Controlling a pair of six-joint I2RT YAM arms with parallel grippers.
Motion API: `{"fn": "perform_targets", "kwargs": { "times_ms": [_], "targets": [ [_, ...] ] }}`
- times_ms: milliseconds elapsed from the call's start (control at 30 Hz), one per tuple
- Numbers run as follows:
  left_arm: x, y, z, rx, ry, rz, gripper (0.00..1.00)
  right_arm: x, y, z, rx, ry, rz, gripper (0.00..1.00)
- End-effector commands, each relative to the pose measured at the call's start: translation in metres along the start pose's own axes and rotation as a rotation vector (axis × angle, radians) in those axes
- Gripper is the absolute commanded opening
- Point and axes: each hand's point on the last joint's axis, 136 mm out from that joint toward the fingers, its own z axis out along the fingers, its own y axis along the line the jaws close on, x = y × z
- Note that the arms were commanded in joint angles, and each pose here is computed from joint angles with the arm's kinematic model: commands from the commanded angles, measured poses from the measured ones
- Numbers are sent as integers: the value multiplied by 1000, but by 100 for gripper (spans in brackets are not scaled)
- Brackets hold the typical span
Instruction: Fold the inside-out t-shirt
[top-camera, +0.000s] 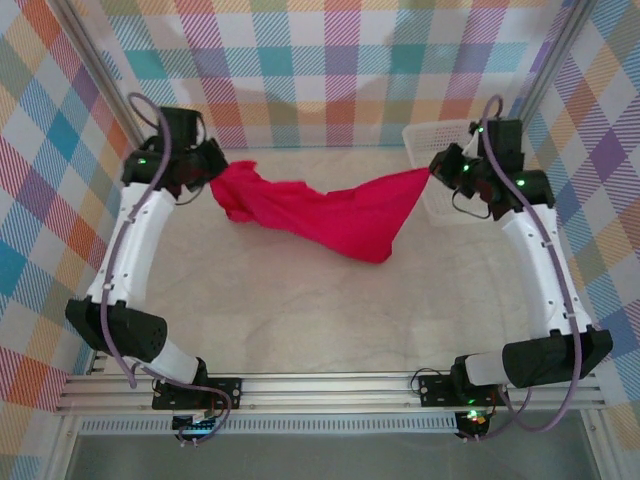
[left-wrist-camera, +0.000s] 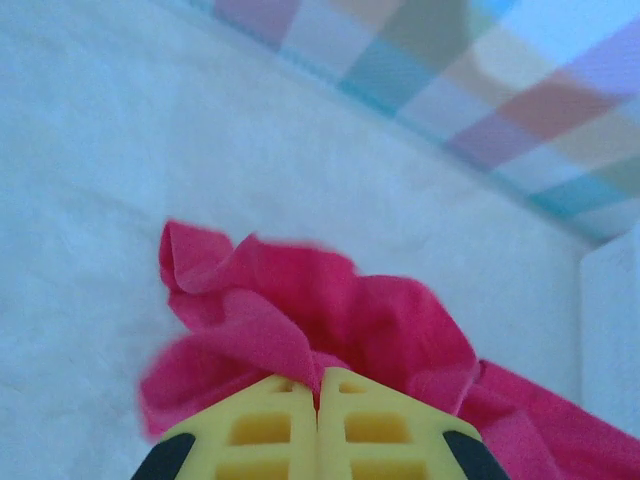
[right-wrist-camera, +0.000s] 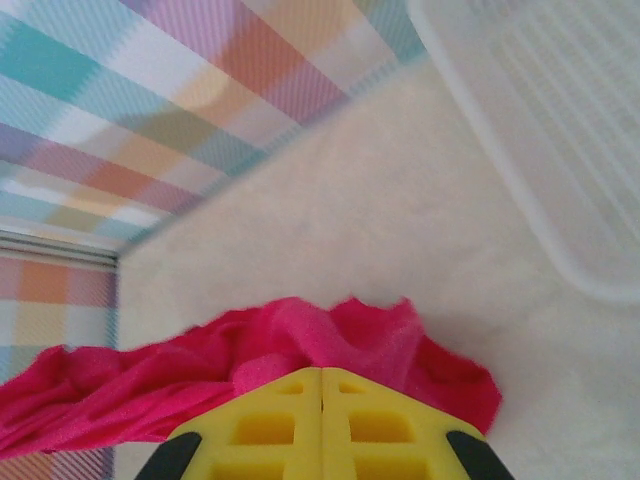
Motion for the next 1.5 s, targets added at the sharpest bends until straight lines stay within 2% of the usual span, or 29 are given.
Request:
{"fn": "perform_targets", "kwargs": {
  "times_ms": [0,167,300,367,433,500,600,767,933,967,1000,1033,1067,1100,1167,1233,1400,1467],
  "targets": [
    [-26,16,-53,-19,-76,-12,0,-18,27,-39,-56,-50,-41,0],
    [-74,29,-156,11,-374,-72,0,-36,60,-107,-140,-169,-90,0],
    [-85,30,-228,73,-580,-79,0,-38,78,-158,-225,-259,-101,0],
    [-86,26,-245,106,-623,-74,0,-38,85,-170,-256,-276,-104,0],
    [-87,22,-248,126,-624,-60,0,-41,87,-172,-260,-288,-110,0],
    [-88,19,-233,120,-589,-45,0,-47,85,-164,-232,-290,-114,0],
    [-88,18,-178,78,-471,-18,0,-57,76,-129,-171,-258,-118,0],
    [-84,34,-47,-40,-234,-31,0,-78,47,-29,-41,-168,-101,0],
    [-73,63,67,-124,-29,-123,2,-82,28,80,-10,-12,-56,0],
    [-71,70,86,-145,-1,-137,24,-80,23,102,-3,24,-40,0],
    [-70,76,98,-167,17,-147,52,-79,20,118,2,51,-28,0],
    [-66,85,111,-202,47,-157,71,-77,15,136,12,81,-15,8],
    [-62,94,119,-240,72,-164,80,-73,11,149,17,115,-5,30],
    [-59,100,121,-272,90,-164,83,-68,9,159,23,147,3,42],
    [-45,106,125,-293,135,-161,83,-56,11,164,72,171,-55,55],
    [-27,108,127,-268,164,-166,83,-38,18,167,82,216,-86,59],
    [32,112,129,-154,211,-236,80,16,38,166,88,299,-189,60],
    [64,113,136,-105,274,-267,77,45,44,163,74,324,-221,59]
  ]
}}
